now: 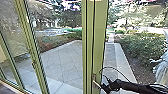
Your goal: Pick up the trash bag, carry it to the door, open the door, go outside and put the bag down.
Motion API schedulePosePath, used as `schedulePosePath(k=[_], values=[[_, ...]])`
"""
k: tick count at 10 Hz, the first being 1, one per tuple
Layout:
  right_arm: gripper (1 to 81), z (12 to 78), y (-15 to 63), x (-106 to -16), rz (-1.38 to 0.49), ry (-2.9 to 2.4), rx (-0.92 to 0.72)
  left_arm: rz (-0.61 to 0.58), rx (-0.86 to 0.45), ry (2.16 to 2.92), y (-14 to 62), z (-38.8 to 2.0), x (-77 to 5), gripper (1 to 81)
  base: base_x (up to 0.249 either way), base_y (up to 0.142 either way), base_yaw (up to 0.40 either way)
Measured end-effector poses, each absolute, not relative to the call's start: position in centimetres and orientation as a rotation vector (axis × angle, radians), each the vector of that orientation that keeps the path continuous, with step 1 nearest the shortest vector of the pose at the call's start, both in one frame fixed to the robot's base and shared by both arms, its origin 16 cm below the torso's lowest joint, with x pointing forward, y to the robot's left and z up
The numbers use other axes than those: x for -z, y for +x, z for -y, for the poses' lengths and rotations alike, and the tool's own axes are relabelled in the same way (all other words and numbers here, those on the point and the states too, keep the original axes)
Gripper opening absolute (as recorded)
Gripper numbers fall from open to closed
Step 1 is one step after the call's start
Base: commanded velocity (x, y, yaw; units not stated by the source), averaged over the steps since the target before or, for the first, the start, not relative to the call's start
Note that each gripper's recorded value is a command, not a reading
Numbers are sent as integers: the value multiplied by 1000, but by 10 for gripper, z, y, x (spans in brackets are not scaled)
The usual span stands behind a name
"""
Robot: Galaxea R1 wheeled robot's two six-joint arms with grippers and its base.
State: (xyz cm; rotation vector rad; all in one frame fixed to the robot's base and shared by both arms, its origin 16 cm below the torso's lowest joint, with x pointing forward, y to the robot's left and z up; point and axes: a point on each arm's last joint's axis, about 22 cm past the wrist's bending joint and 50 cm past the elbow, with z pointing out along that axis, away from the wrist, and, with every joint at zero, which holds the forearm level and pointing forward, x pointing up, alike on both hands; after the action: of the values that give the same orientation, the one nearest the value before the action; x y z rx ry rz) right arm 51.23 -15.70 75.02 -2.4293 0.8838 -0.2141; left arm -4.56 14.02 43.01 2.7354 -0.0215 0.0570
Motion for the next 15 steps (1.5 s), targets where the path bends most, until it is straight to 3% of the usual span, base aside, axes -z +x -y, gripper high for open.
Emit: schedulePosePath(k=[9, 15], values=[[811, 142, 521, -729, -877, -2352, 307, 20, -56, 2736, -50, -140, -430, 10, 0, 0, 0], [811, 145, 537, -718, -804, -2346, 309, -6, 45, 2735, -81, -140, -432, 10, 0, 0, 0]])
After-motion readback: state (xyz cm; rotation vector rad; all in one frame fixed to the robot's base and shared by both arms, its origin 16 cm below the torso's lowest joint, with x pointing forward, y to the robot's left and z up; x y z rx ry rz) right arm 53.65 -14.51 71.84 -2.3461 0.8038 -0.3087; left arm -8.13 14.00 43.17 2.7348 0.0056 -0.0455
